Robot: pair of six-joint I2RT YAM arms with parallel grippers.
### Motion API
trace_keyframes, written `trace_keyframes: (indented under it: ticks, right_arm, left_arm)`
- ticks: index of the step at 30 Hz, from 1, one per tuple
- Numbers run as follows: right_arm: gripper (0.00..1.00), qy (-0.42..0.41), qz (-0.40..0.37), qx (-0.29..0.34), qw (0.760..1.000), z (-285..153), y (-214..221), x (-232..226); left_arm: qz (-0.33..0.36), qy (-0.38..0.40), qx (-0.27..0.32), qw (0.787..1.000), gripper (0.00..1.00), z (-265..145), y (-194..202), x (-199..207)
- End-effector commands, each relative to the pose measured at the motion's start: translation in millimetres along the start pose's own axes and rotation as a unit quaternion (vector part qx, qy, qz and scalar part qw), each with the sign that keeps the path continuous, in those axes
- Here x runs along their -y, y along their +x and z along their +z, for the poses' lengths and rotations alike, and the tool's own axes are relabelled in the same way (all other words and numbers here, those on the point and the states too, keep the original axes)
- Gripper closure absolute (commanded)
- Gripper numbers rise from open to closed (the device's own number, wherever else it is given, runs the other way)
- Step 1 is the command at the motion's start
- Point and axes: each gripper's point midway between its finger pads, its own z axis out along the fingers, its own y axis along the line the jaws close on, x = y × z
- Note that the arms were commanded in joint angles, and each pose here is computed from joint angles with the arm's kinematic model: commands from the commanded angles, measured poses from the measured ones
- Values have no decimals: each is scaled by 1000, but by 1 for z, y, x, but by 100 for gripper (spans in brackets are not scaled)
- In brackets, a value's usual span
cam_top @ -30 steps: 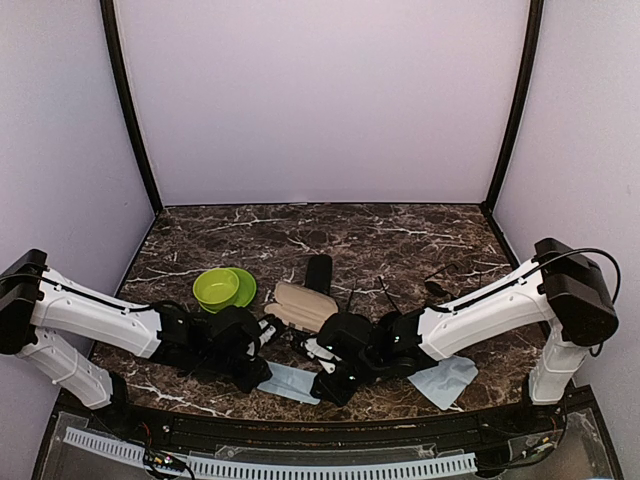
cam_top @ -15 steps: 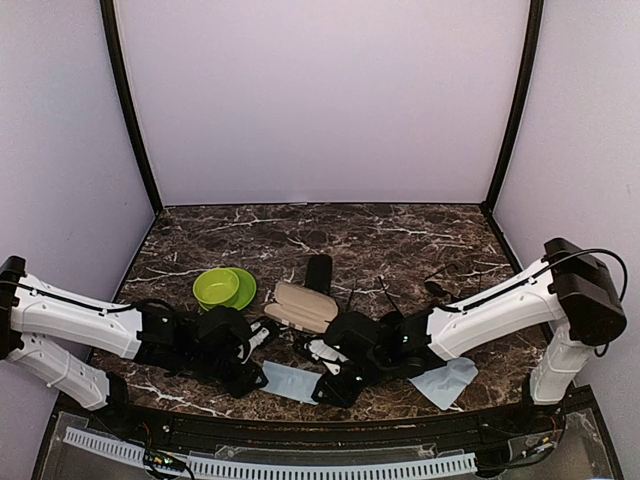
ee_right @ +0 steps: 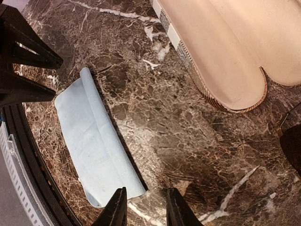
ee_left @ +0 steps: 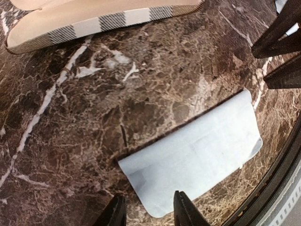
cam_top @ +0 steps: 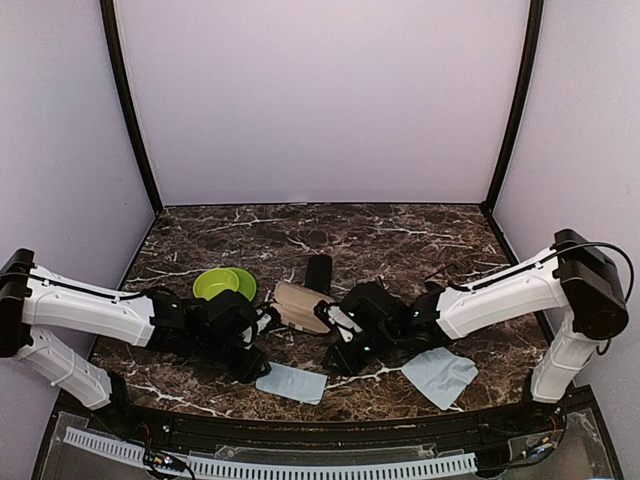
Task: Organize the sunglasses
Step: Fold the glasses cleaning cloth at the corner of the board, then pick up the folded cleaning cloth from the corner of the board.
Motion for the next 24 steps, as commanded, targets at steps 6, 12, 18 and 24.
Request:
trace_keyframes:
  ticks: [6,12,18,24]
  right_arm:
    - [71,-20,21,-25,999,16,9,0]
    - [71,-30,24,-37,999,24,15,-1]
    - [77,-39,28,-39,998,26,19,-2]
    - [84,-47,31,-41,998,26,21,-4]
  left_arm:
    - [-24,55,15,998,62,4,-23,-9]
    - [-30,72,3,997,61,13,-25,-12]
    - [-35,87,0,996,60,16,-26,-13]
    - [-40,108,-8,993,61,20,-22,-11]
